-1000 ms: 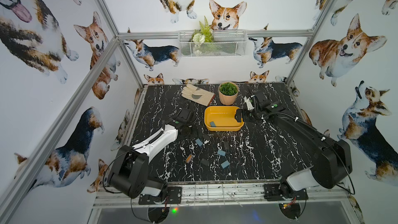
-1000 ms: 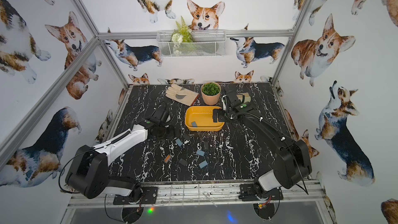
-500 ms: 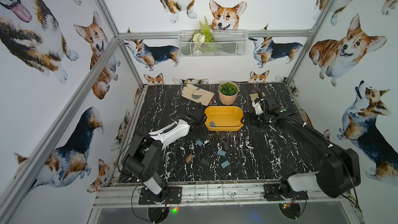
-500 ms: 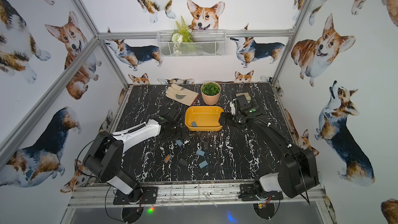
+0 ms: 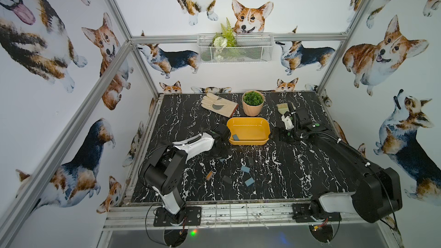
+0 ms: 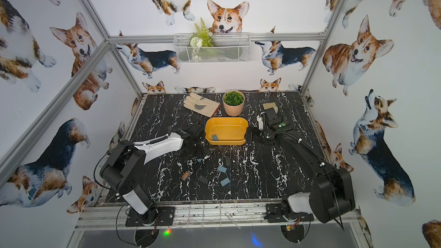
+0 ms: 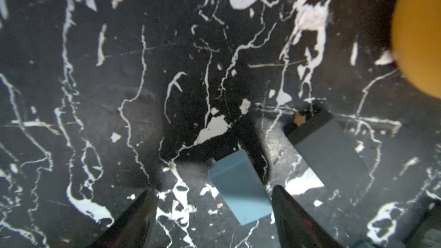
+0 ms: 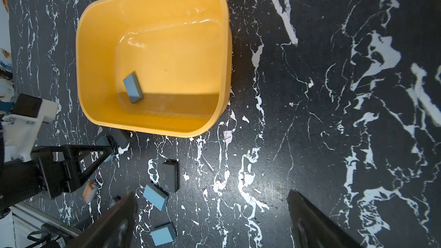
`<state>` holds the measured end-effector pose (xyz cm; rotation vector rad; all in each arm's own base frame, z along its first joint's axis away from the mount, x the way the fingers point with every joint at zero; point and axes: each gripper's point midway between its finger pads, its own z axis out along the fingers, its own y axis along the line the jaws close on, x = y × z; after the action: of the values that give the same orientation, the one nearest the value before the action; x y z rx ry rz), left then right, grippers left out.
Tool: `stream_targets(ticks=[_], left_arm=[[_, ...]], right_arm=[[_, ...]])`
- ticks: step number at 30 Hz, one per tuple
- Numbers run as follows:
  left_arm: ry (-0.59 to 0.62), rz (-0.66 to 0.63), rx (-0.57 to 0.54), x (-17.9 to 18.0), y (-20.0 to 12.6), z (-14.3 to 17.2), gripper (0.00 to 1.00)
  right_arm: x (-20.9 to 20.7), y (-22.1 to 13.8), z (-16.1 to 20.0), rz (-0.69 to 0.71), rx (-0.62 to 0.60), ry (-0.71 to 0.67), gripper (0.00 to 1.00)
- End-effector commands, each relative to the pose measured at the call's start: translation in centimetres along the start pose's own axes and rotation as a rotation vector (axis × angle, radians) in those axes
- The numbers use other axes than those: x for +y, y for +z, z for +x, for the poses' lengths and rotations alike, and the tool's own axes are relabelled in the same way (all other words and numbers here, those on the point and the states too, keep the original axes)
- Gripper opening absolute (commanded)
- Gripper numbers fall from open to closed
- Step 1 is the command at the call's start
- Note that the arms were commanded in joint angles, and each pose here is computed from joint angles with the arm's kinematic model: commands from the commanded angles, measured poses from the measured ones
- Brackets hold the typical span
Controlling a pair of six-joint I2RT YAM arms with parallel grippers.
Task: Put the eraser in the storage box
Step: Pick up the eraser from the center of the board.
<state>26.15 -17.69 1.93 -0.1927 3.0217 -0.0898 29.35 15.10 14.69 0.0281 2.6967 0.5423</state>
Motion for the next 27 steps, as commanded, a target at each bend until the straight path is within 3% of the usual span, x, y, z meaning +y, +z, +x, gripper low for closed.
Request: stream_targets(ticks=[1,7,12,24,27], left_arm=[[-0.022,0.003,0.008,-0.17,0.29,0.09,0.77],[-0.023,0.002,0.007,-0.22,0.52,-0.03,0.72],[-0.021,0.009,0.016,-0.38,0.74,0.10,0.60],[-0.001,0.010,0.024,-0.64,0.99,0.26,0.45],[0.008,0.008,0.028,-0.73,1.10,0.33,0.33]], right_arm=[[0.14,-0.15,-0.20,-0.011,-0.016,-0.006,1.00],[-0.18,-0.15,-0.06,-0.009,-0.018,0.001,1.00],[-0.32,-0.12,-0.04,-0.006,-0.017,0.002,1.00],[-0.48,0.02,0.19,-0.003,-0.012,0.010,1.00],[-0.49,0.12,0.22,-0.004,-0.011,0.014,1.00]])
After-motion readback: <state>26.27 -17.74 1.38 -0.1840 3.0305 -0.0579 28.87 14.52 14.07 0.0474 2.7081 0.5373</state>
